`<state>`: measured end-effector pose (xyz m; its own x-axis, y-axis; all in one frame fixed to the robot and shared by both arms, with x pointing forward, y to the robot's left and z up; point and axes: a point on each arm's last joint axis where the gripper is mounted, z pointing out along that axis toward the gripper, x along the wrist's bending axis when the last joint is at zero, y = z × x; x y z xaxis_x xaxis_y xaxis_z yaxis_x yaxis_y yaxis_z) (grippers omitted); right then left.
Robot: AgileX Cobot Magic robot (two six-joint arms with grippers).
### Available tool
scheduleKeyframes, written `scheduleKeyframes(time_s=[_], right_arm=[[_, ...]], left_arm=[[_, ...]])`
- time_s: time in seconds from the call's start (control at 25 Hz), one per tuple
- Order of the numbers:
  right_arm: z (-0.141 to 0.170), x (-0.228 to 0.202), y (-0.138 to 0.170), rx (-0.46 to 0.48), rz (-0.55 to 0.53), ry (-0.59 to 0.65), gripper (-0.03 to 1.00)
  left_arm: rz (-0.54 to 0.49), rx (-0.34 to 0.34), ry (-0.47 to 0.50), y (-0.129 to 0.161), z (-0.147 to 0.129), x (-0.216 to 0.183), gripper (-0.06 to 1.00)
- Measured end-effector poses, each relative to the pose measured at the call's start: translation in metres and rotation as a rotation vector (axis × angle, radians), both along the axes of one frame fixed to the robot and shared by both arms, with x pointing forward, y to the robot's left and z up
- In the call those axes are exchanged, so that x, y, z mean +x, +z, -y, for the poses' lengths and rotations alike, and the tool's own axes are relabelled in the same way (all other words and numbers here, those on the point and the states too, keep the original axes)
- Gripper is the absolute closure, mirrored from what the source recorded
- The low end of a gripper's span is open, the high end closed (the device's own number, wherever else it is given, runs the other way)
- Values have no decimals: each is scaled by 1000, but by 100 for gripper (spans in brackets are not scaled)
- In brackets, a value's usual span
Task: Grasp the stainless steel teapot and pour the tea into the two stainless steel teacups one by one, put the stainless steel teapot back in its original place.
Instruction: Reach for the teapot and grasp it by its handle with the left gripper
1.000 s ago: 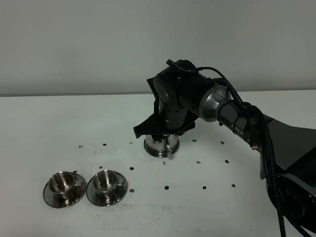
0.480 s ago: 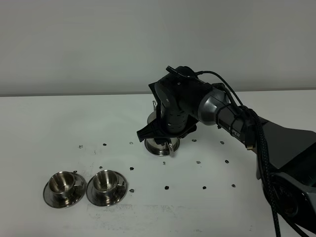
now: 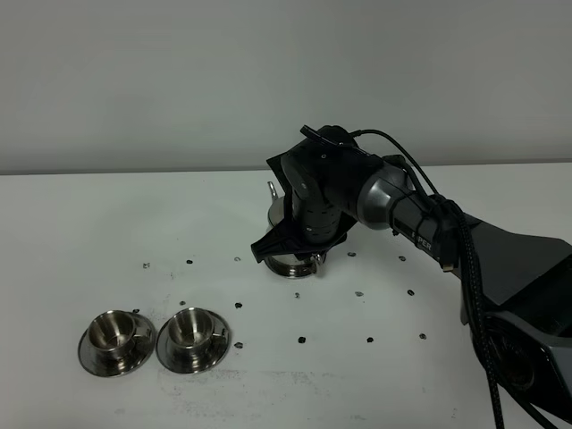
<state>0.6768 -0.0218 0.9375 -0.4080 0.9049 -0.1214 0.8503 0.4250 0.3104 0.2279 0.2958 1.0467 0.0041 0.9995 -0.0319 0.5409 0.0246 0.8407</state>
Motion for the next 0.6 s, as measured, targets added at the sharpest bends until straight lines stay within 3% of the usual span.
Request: scheduleKeyframes(time_s=[0.6], right_arm=[[2, -2, 4, -40, -9, 83, 76]], left_arm=[[0, 0, 0, 0, 0, 0, 46]])
